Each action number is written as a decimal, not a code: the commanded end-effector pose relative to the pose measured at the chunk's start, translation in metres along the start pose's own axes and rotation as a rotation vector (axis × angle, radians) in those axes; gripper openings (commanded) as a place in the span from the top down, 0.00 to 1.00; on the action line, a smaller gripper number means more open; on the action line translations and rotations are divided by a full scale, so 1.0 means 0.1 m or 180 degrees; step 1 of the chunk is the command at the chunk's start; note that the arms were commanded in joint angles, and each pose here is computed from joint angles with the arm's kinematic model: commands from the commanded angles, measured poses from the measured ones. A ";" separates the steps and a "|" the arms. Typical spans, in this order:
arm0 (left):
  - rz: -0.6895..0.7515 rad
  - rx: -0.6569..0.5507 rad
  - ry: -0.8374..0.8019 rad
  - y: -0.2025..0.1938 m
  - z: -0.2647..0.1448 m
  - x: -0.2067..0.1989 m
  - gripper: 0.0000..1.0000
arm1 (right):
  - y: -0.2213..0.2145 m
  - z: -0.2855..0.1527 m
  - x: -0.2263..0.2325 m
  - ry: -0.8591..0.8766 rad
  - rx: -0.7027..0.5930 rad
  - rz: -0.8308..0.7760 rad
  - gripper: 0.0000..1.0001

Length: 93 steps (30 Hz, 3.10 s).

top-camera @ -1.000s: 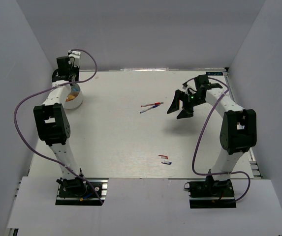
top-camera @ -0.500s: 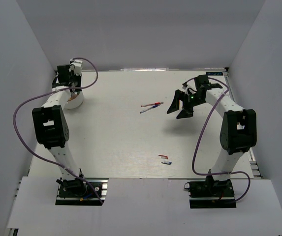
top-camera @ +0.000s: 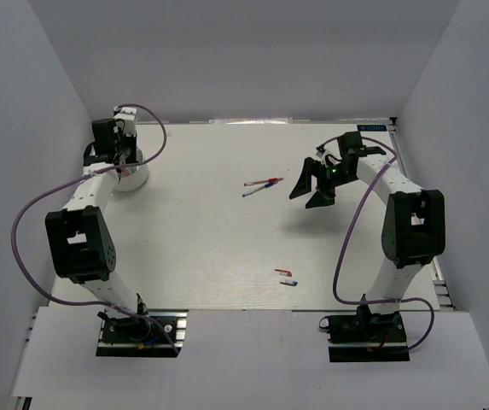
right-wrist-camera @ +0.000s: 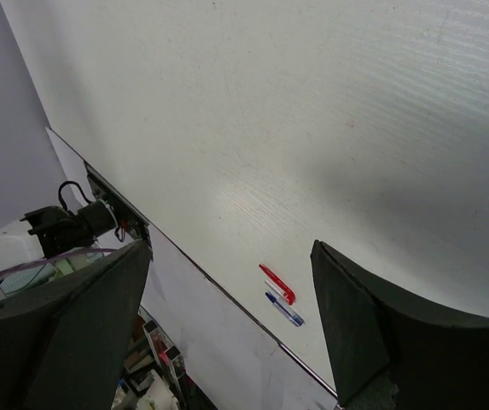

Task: Sort the stationery into containers
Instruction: Place the stationery into the container, then grab a piece of stationery with the right arm

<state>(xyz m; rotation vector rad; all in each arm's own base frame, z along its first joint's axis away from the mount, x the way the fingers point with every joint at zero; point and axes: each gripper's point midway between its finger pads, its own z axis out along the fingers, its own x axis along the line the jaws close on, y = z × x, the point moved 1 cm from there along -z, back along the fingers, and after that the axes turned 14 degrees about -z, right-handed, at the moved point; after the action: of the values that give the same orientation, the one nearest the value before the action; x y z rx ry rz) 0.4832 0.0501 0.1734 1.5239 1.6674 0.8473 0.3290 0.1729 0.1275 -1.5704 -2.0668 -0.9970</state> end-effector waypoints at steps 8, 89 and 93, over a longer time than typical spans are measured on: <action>-0.0137 0.0034 0.0103 -0.05 -0.21 0.03 1.00 | 0.01 -0.03 0.03 0.0099 -0.0040 -0.0055 0.18; 0.0192 0.0567 -0.2909 -0.47 -1.30 -2.64 0.34 | -1.69 -0.29 0.41 0.0044 0.1000 -0.3651 0.70; 0.0106 0.0568 -0.2834 -0.44 -1.33 -2.59 0.31 | -1.88 -0.10 0.58 0.0197 0.1259 -0.3872 0.66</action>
<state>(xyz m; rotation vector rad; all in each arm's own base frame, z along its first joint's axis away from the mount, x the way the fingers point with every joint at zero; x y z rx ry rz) 0.3634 -0.2129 0.2086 1.7465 1.0529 -0.0233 0.1428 0.1713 0.1153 -0.0644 -2.8954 -0.8489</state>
